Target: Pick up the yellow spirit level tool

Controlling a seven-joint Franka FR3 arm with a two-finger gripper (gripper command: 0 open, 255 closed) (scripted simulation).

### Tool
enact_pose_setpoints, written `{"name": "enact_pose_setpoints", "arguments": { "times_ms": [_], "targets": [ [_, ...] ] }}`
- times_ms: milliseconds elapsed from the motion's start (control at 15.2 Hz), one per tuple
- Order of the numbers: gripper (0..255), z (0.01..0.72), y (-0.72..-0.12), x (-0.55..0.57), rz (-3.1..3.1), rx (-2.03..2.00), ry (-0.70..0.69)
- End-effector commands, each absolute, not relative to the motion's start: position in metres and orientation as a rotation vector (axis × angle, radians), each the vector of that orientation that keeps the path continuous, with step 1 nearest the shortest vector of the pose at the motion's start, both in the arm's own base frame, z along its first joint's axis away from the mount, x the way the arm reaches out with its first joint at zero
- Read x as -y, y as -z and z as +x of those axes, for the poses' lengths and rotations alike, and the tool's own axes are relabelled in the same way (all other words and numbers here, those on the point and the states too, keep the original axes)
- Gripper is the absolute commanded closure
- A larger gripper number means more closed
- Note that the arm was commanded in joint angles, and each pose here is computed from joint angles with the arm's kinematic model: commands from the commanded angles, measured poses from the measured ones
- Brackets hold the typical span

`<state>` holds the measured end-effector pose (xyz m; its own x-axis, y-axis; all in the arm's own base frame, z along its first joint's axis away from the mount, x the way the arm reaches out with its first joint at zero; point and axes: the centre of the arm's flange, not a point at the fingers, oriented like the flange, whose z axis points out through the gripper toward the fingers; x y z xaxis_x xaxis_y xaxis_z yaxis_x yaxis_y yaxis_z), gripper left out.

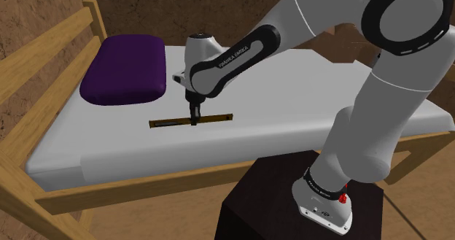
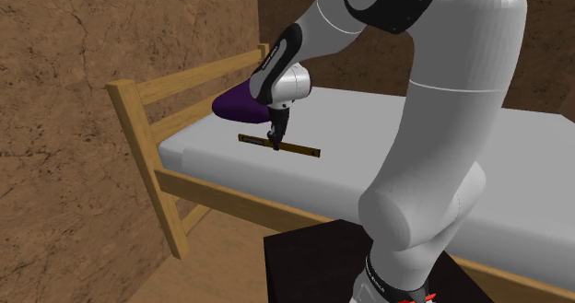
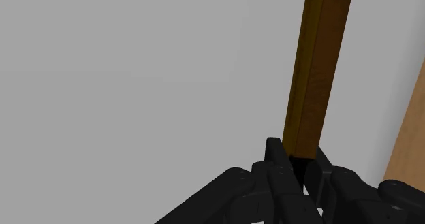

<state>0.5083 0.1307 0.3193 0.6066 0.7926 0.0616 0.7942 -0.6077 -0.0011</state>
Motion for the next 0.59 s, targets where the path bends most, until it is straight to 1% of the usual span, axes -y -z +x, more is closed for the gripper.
{"name": "enact_pose_setpoints", "arguments": {
  "times_ms": [0, 528],
  "targets": [
    [255, 0.508, -0.329, -0.131, -2.791, 1.378, 0.084],
    [255, 0.508, -0.371, -0.131, -2.791, 1.378, 0.084]
  ]
}}
